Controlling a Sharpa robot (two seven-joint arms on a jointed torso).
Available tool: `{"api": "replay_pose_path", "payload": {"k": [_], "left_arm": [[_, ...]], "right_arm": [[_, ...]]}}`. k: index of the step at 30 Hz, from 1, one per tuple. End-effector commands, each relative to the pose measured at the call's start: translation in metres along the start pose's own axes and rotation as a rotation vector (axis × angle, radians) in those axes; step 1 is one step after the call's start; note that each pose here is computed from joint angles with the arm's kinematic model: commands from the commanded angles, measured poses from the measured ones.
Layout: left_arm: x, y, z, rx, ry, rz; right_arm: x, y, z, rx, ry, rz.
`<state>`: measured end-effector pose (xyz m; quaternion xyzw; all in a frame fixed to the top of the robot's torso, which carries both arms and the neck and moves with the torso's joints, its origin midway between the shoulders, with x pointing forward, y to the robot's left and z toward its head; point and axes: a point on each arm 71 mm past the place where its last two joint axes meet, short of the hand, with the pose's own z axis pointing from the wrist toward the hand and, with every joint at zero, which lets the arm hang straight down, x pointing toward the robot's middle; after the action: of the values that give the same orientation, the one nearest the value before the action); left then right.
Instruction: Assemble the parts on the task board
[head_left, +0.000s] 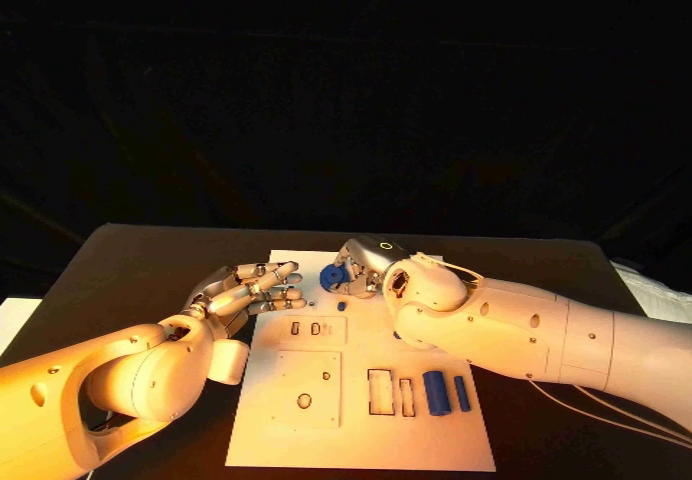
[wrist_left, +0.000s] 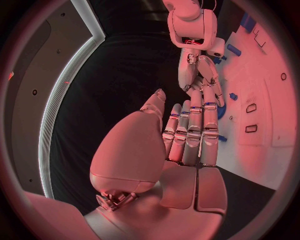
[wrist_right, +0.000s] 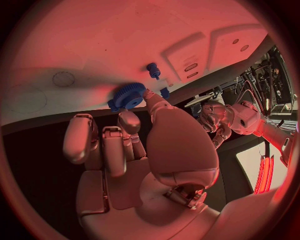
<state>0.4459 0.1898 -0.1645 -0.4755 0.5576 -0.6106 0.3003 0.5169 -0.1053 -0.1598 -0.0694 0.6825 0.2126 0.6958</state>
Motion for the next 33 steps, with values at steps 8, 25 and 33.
{"api": "replay_pose_path", "payload": {"k": [8, 25, 33], "left_arm": [[0.0022, -0.0001, 0.0002, -0.007, 0.023, -0.009], [0.0016, 0.0006, 0.0011, -0.012, 0.026, -0.01], [0.0002, 0.0003, 0.0006, -0.011, 0.022, -0.009]], "right_arm": [[0.005, -0.004, 0.0, 0.02, 0.067, 0.074], [-0.002, -0.014, -0.004, 0.01, 0.015, 0.123], [-0.02, -0.024, -0.022, -0.065, -0.116, 0.211]]}}
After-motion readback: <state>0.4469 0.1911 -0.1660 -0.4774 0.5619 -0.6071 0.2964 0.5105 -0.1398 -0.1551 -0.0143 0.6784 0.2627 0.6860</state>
